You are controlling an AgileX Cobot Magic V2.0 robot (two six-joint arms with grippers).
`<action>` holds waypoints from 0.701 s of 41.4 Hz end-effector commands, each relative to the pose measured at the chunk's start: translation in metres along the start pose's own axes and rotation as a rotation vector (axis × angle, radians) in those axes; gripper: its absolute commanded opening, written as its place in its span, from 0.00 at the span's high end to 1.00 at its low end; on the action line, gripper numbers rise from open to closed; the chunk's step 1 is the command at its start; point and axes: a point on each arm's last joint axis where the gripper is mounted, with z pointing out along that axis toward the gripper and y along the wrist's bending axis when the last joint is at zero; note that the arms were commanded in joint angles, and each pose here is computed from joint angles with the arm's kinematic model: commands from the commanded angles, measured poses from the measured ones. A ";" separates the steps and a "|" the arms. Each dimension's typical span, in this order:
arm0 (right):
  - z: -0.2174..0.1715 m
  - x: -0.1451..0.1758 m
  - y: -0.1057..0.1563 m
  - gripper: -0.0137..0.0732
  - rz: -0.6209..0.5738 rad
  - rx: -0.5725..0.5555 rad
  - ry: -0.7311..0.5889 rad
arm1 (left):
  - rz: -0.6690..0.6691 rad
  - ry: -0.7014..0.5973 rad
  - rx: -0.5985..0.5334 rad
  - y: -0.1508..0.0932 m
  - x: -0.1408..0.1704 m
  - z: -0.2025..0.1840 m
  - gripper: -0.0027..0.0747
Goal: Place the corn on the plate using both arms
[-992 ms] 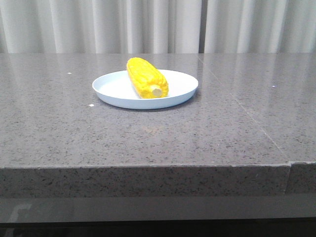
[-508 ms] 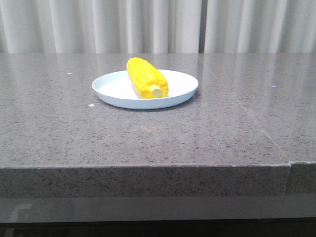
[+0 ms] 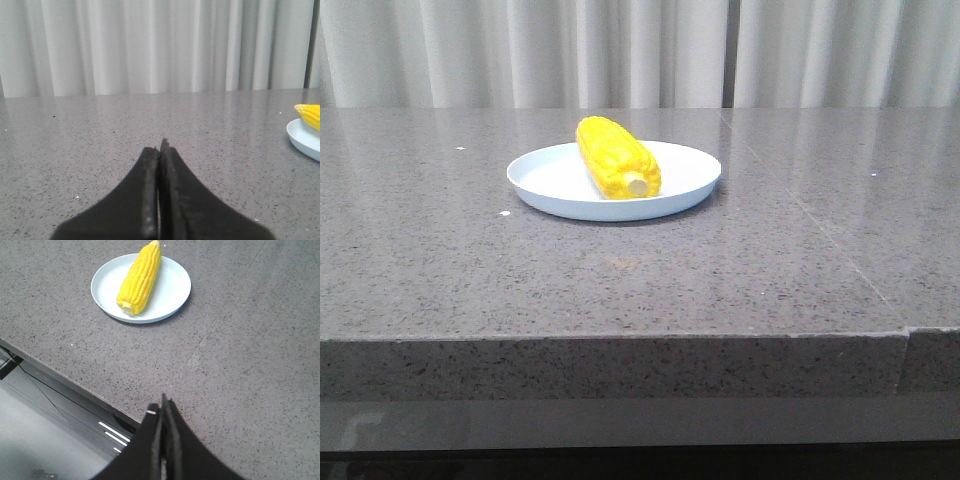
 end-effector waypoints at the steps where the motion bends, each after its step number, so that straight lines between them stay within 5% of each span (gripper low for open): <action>1: -0.005 -0.012 -0.001 0.92 -0.018 0.011 -0.092 | -0.012 -0.090 0.004 0.000 -0.006 -0.002 0.99; 20: -0.006 -0.009 -0.001 0.92 -0.018 0.009 -0.102 | -0.012 -0.090 0.004 0.000 -0.006 -0.002 0.99; 29: -0.008 0.031 -0.010 0.92 0.025 0.122 -0.259 | -0.012 -0.090 0.004 0.000 -0.006 -0.002 0.99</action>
